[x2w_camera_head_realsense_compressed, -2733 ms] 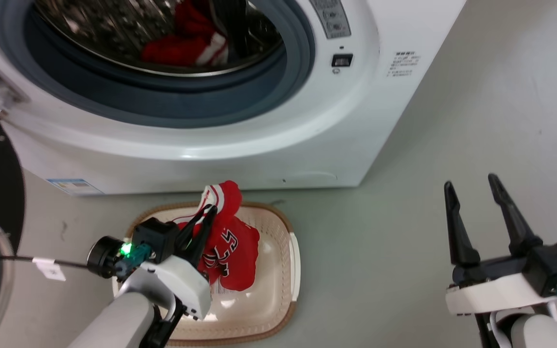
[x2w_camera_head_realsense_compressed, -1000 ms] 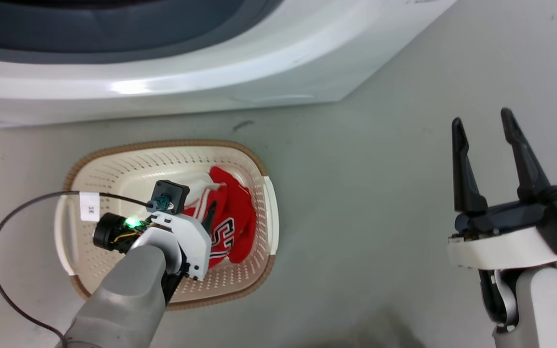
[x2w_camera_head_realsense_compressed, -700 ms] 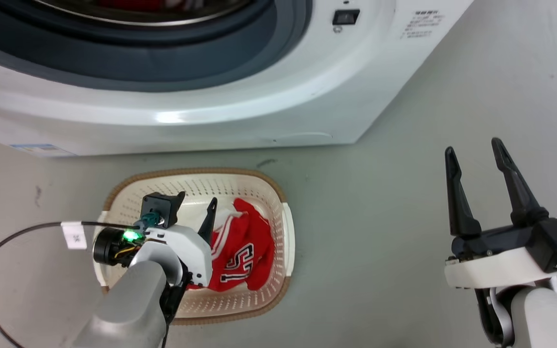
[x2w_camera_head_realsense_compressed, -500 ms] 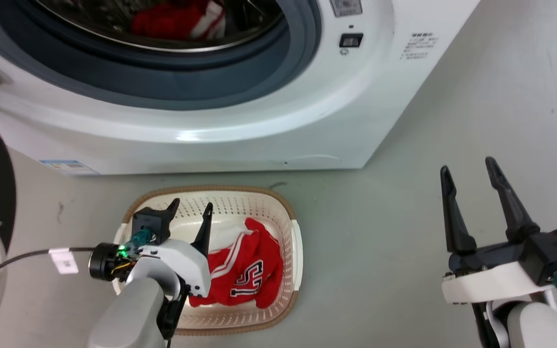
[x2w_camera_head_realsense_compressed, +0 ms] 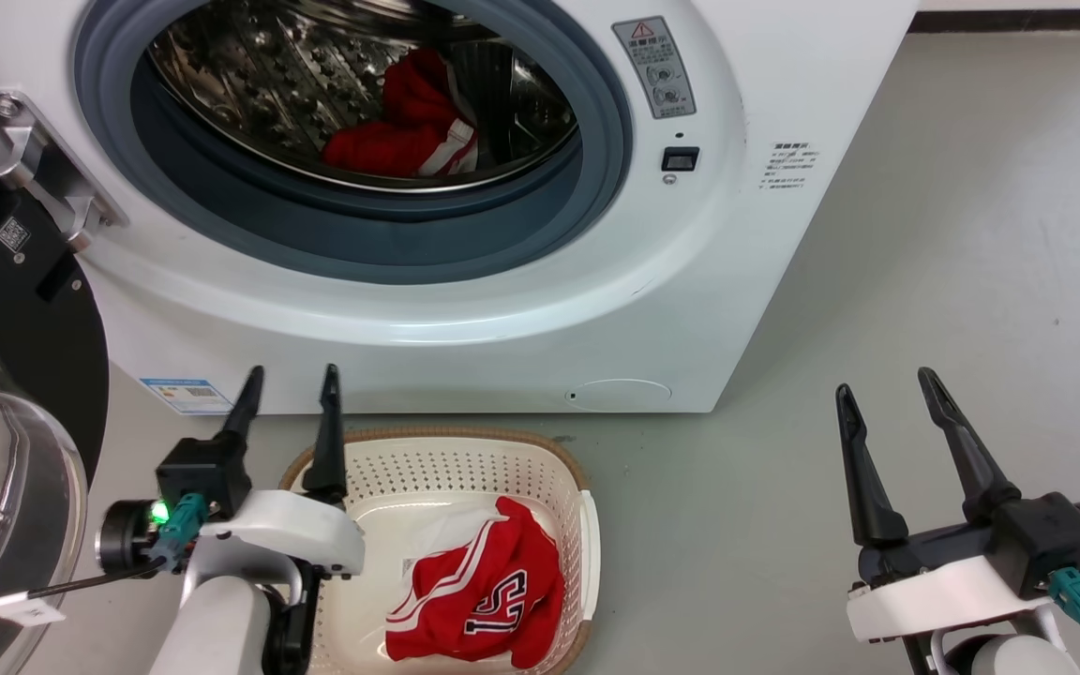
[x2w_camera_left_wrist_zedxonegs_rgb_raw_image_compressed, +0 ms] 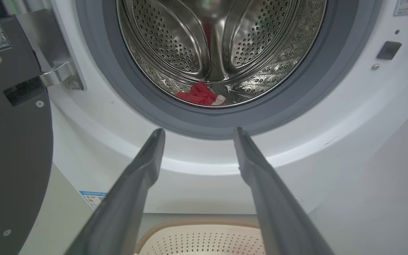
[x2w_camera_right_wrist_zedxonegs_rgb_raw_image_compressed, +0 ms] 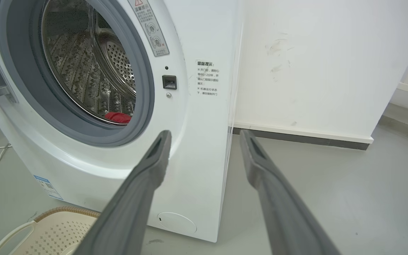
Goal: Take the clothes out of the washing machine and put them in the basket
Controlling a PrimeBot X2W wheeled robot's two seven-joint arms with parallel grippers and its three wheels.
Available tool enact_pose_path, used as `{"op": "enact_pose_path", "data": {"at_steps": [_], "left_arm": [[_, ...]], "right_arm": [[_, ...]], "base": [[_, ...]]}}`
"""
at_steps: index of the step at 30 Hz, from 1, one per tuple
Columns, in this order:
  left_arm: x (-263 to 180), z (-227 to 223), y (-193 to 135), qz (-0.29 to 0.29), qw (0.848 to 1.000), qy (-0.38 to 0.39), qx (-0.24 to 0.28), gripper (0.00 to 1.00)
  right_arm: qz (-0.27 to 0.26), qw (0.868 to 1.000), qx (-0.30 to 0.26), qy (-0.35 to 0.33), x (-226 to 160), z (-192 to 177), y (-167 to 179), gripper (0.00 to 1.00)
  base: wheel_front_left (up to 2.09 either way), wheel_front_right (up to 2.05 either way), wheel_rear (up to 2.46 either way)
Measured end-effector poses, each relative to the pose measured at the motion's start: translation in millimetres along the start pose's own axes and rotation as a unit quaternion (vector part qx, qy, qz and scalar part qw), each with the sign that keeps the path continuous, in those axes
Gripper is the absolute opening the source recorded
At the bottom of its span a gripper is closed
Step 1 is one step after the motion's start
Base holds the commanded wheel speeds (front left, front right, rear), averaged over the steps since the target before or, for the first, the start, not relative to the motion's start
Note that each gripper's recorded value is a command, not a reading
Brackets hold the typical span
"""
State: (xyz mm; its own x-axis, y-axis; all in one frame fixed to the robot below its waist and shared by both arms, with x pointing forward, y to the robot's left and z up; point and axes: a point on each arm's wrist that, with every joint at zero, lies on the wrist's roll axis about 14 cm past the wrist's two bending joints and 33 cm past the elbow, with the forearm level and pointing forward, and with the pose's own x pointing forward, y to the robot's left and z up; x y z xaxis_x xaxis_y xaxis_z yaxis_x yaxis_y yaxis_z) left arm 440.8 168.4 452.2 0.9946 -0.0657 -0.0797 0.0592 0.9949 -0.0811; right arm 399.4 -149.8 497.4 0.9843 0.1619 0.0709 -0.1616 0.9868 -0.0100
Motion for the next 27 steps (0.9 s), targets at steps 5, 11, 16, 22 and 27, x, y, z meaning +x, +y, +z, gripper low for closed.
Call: {"op": "enact_pose_path", "data": {"at_steps": [5, 11, 16, 22, 27], "left_arm": [[3, 15, -1, -0.004, 1.000, -0.025, 0.011, 1.00], [32, 21, -15, -0.041, 0.998, -0.032, 0.044, 1.00], [78, 23, -21, -0.070, 0.994, -0.026, 0.075, 1.00], [144, 22, -29, -0.092, 0.991, 0.003, 0.100, 1.00], [197, 9, -22, -0.090, 0.988, 0.058, 0.108, 1.00]], "right_arm": [[-0.004, 1.000, 0.001, -0.004, -3, 4, -2, 1.00], [-0.010, 1.000, 0.004, -0.001, 0, 0, -6, 1.00], [-0.014, 1.000, 0.004, 0.002, 10, -5, -11, 1.00], [-0.024, 1.000, 0.008, 0.013, 25, -19, -21, 1.00], [-0.036, 0.999, 0.013, 0.028, 35, -36, -32, 1.00]], "base": [[0.00, 0.00, 0.00], [0.00, 0.00, 0.00], [0.00, 0.00, 0.00], [0.00, 0.00, 0.00], [0.00, 0.00, 0.00]]}}
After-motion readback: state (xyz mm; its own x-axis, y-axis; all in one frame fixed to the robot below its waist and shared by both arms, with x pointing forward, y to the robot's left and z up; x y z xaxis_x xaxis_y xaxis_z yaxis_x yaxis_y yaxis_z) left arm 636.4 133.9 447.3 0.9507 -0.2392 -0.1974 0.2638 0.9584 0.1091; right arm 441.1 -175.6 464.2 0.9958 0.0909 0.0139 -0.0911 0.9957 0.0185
